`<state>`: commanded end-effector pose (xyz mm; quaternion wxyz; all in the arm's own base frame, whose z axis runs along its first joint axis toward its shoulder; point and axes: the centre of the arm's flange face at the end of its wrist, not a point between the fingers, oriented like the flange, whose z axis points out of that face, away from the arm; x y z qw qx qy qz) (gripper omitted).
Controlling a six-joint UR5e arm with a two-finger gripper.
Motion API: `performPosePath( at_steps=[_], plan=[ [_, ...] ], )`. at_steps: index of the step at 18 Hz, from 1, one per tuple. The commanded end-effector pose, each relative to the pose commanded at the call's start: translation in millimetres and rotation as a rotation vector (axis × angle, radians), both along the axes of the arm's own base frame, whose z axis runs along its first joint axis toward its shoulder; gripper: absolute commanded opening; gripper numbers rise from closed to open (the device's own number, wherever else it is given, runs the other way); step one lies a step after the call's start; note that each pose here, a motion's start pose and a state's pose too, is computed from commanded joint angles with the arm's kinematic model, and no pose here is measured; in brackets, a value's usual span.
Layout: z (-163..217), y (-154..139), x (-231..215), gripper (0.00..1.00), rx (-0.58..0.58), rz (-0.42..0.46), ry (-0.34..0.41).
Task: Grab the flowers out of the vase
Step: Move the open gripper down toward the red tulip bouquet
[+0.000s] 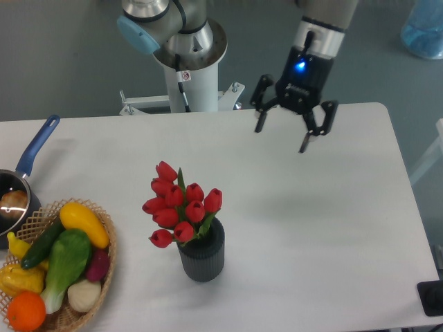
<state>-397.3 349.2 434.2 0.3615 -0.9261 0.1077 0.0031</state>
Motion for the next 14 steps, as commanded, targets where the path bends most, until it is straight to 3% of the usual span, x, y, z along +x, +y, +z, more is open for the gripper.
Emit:
performPosePath(
  at_steps=[5, 9, 11, 14],
  plan=[
    [-8, 18, 11, 1.00, 0.011, -0.022, -0.036],
    [-14, 26, 2, 1.00, 0.023, -0.059, 0.014],
    [-38, 39, -5, 1.00, 0.015, -0.095, -0.004],
    [-40, 59, -15, 1.00, 0.025, -0.130, 0.000]
  ],
)
